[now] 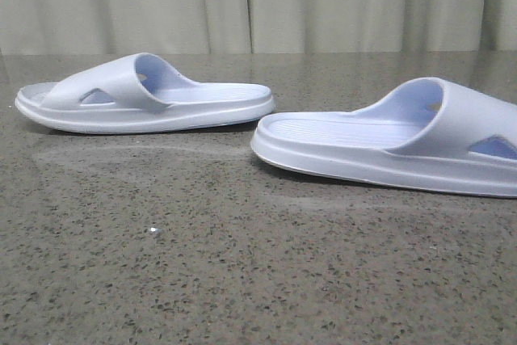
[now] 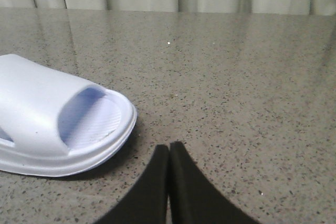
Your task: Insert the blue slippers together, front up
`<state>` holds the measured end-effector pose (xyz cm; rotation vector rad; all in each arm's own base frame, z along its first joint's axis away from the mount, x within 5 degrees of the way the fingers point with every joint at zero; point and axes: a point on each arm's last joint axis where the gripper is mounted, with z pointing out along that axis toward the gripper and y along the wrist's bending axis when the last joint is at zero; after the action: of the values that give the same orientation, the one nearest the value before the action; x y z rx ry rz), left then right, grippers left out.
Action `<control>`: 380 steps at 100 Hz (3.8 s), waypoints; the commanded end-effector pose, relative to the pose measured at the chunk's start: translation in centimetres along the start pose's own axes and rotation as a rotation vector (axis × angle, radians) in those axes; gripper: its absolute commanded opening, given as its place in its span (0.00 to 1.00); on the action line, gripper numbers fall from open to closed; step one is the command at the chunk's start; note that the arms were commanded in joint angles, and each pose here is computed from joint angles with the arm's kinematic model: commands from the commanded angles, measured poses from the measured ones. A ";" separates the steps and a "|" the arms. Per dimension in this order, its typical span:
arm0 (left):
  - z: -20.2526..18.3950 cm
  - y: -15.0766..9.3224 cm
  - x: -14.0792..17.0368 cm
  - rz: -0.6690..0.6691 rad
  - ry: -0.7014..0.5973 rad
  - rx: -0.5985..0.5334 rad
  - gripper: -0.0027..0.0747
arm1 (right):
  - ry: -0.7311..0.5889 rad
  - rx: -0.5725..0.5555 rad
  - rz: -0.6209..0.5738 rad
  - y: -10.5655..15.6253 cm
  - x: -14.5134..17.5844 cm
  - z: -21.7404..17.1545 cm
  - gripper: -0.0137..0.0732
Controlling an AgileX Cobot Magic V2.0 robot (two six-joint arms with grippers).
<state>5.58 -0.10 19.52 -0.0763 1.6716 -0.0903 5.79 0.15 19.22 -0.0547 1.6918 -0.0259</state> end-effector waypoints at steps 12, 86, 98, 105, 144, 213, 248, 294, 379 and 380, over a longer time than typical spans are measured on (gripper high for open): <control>-0.1 -0.1 -0.4 -0.010 -0.076 0.014 0.05 | -0.042 0.017 -0.013 -0.1 0.1 0.2 0.07; -0.1 -0.1 -0.4 -0.010 -0.076 0.014 0.05 | -0.112 0.028 -0.013 -0.2 -0.5 0.1 0.07; -0.1 -0.1 -0.5 -0.010 -0.077 0.014 0.05 | -0.174 0.038 -0.014 -0.3 -1.1 0.0 0.07; -0.1 -0.1 -0.6 -0.010 -0.092 0.015 0.05 | -0.186 0.038 0.013 -0.3 -1.2 0.0 0.07; -0.2 -0.1 -1.5 -0.493 -0.184 0.069 0.05 | -0.177 0.001 0.570 -0.4 -1.1 0.1 0.07; 4.7 -2.0 -12.1 -0.198 0.213 0.044 0.06 | 0.406 -0.119 0.384 0.9 -9.6 7.5 0.07; 8.2 -3.4 -11.5 -0.207 0.402 0.143 0.37 | 0.536 -0.175 0.358 1.2 -11.7 10.4 0.32; 10.3 -3.6 -10.3 -0.254 0.482 0.143 0.50 | 0.646 -0.083 0.327 -1.1 -10.3 10.5 0.46; 11.1 -3.8 -10.0 -0.247 0.499 0.169 0.50 | 0.804 -0.299 0.441 -0.5 -6.8 14.9 0.04; 11.1 -3.9 -10.1 -0.247 0.500 0.171 0.50 | 0.804 -0.300 0.443 -0.5 -6.8 14.9 0.04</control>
<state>16.87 -2.99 27.29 -0.1214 2.2161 -0.4613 21.24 0.25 23.46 0.1576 2.4829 0.5918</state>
